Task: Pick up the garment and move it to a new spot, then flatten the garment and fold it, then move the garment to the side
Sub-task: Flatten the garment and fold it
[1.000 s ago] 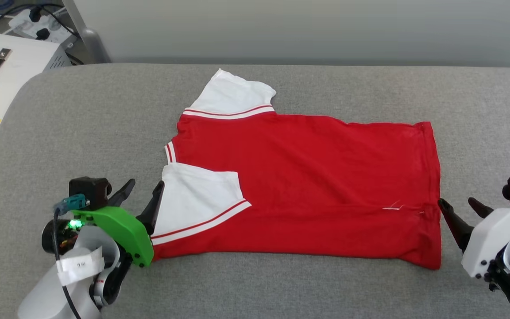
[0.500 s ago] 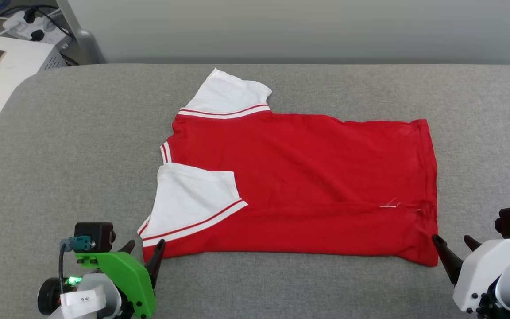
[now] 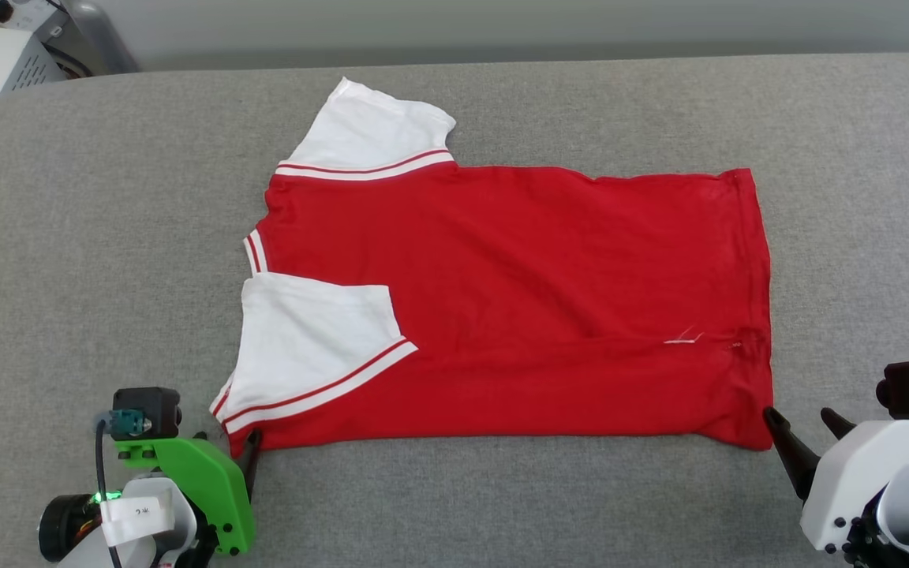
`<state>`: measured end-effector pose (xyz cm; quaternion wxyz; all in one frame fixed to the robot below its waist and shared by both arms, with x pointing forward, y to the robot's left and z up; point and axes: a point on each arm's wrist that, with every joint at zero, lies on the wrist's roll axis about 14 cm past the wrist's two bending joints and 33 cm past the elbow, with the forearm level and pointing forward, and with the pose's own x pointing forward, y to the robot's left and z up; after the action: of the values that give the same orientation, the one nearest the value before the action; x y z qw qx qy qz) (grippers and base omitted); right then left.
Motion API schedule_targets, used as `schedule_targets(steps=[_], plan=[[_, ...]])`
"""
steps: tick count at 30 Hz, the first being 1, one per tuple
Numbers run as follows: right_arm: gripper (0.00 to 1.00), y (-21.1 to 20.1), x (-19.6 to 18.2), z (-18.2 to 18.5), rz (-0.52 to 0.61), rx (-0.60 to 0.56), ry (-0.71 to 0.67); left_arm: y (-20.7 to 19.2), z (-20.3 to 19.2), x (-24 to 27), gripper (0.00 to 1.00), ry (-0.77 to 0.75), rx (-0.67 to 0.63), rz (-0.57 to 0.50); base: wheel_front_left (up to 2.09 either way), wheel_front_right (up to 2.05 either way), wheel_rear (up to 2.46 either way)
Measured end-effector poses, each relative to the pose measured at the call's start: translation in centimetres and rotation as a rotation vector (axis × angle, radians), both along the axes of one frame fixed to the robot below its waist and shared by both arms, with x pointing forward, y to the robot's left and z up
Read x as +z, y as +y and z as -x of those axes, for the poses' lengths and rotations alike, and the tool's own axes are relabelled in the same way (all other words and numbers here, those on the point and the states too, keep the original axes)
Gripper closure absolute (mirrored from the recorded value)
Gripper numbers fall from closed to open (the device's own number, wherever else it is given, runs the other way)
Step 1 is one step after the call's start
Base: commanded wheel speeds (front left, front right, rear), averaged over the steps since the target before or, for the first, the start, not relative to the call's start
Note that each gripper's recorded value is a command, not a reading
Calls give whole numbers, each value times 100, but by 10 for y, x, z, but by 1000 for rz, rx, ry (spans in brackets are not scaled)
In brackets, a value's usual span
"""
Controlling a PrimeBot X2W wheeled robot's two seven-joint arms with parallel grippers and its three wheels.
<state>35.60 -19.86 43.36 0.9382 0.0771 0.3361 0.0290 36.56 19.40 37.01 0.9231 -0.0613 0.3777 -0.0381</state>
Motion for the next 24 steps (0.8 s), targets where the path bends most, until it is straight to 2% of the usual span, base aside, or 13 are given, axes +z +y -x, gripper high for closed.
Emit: schedule_targets(steps=[5, 6, 7, 14, 24], plan=[[0, -4, -5, 1, 4, -11, 19, 0, -3, -12, 1, 47, -25, -9, 0, 0, 0], [0, -4, -6, 1, 5, -12, 24, -2, -3, -14, 56, 61, -35, -6, 0, 0, 0], [0, -4, -6, 1, 7, -13, 24, -3, -2, -16, 100, 74, -43, -2, 0, 0, 0], [0, -7, -1, -1, 38, -6, 15, -11, 3, -13, 100, 104, -62, 58, 0, 0, 0], [0, -2, -22, 0, 42, -4, 97, -30, 8, 38, 100, -57, -105, 122, 0, 0, 0]])
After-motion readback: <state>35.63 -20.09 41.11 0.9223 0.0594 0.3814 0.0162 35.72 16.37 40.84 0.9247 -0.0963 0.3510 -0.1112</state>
